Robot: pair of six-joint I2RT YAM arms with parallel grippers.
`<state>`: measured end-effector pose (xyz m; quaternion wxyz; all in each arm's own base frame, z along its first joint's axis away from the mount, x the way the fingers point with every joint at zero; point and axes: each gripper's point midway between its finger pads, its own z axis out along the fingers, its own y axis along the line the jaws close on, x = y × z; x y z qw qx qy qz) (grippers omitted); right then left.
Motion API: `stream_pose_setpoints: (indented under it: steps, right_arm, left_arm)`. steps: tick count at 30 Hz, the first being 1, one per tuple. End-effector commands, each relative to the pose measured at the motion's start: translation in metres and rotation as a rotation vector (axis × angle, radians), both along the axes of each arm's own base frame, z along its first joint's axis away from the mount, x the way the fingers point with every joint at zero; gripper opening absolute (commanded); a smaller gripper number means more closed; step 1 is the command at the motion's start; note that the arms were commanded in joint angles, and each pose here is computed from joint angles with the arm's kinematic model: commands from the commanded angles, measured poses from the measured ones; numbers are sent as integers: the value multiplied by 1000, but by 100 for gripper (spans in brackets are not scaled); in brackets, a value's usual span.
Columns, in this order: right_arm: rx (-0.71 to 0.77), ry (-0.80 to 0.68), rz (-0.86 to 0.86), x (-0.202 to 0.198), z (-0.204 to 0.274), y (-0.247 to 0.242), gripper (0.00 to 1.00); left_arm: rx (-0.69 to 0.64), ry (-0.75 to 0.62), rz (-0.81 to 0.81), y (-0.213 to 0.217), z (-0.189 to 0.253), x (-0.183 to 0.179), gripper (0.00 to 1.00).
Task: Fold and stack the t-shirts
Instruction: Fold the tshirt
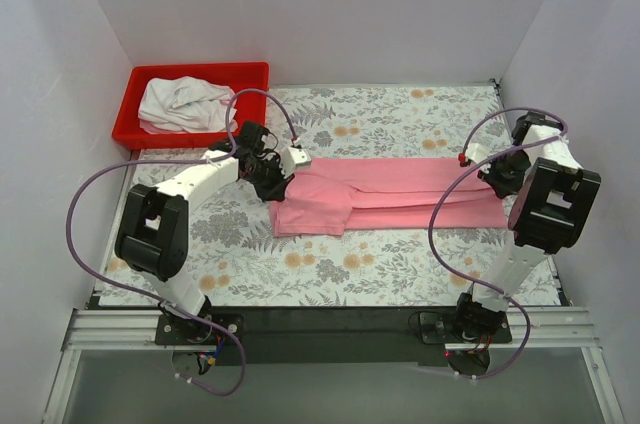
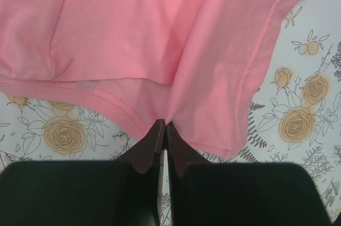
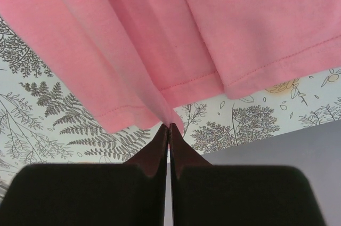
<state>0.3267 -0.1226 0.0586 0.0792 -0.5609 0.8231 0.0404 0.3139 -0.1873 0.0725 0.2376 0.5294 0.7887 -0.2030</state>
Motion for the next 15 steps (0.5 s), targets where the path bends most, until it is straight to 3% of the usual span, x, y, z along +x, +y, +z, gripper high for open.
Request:
stream_pose_setpoints:
  steps: [1, 7, 8, 10, 11, 13, 15]
  right_arm:
    - [-37, -27, -18, 13, 3, -9, 1]
    - [-45, -13, -44, 13, -8, -9, 5]
    - [-43, -17, -59, 15, -6, -9, 20]
    - [-26, -33, -111, 18, -1, -7, 34]
    - [-18, -41, -135, 18, 3, -9, 53]
    - [7, -81, -185, 20, 17, -10, 62]
    - [44, -86, -232, 12, 25, -12, 62]
  left_arm:
    - [-21, -64, 11, -4, 10, 21, 0]
    - [-5, -55, 76, -5, -1, 38, 1]
    - [-5, -44, 119, -4, 1, 42, 3]
    - [-1, -27, 161, -2, 1, 45, 16]
    - [-3, -20, 193, 2, 3, 47, 19]
    - [-46, 29, 251, 6, 16, 41, 26]
    - [-93, 86, 303, 11, 23, 27, 30]
